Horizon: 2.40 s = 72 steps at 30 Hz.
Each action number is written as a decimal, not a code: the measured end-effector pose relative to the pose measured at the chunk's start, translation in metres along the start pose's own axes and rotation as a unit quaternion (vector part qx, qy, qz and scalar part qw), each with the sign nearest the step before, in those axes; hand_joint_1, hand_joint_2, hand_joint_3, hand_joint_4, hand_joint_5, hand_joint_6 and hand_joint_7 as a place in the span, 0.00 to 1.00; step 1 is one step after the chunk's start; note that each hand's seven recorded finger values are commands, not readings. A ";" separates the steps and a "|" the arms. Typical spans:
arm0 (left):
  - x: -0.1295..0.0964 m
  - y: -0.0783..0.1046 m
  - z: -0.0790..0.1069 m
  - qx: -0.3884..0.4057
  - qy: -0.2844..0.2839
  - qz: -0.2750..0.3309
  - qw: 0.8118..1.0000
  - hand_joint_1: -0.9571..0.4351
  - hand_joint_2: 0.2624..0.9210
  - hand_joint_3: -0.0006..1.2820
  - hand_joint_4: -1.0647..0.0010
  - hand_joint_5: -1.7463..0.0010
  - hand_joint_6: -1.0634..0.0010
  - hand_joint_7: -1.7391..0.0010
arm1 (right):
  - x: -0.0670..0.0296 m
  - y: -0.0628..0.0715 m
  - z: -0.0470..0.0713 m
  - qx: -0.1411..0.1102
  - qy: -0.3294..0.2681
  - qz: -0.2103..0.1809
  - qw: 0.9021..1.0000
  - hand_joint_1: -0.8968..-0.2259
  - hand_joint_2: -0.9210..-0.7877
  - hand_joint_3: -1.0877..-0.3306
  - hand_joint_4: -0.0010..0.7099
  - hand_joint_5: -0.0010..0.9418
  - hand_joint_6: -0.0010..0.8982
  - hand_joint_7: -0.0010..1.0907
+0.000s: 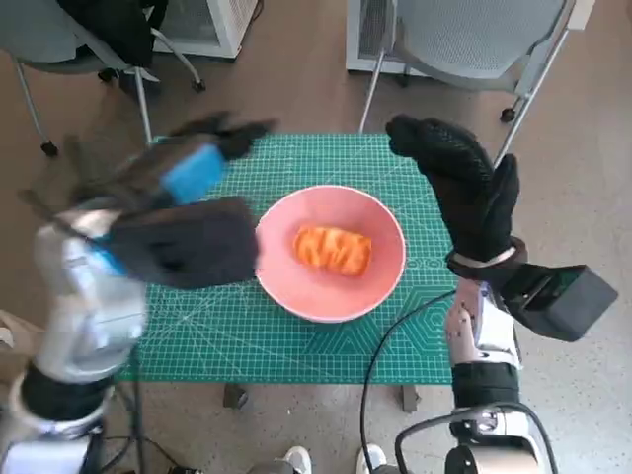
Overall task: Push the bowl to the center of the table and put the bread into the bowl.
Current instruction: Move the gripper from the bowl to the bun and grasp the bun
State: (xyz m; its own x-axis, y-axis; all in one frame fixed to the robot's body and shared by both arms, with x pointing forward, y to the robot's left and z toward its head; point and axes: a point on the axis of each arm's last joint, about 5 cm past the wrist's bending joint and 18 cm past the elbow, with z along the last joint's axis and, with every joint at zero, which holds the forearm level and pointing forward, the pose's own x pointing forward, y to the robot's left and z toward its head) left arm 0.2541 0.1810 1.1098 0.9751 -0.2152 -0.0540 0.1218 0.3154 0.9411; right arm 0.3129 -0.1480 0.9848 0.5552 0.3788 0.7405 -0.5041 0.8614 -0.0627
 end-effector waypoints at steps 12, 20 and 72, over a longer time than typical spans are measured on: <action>-0.011 -0.005 -0.028 0.013 0.063 -0.002 0.998 0.55 0.64 0.00 1.00 1.00 0.88 1.00 | -0.0014 0.000 -0.002 0.003 0.007 -0.001 1.000 0.35 0.00 0.28 0.07 0.00 0.00 0.26; -0.006 -0.011 -0.035 0.015 0.101 -0.020 0.995 0.58 0.64 0.00 1.00 1.00 0.88 1.00 | -0.0019 0.000 -0.004 0.006 0.011 -0.001 1.000 0.35 0.00 0.28 0.08 0.00 0.00 0.26; 0.097 -0.062 -0.068 0.069 0.276 -0.191 0.939 0.48 0.64 0.00 1.00 1.00 0.90 1.00 | -0.0037 -0.006 -0.003 0.001 0.017 0.008 1.000 0.35 0.00 0.28 0.09 0.00 0.00 0.25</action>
State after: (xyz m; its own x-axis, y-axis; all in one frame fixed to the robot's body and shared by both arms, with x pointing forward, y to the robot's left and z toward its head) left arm 0.3540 0.2037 1.0237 0.8173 0.2364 -0.5255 0.4938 0.1827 0.8502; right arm 0.3157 -0.1540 0.9807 0.5698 0.4032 0.7161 -0.5145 0.8545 -0.0716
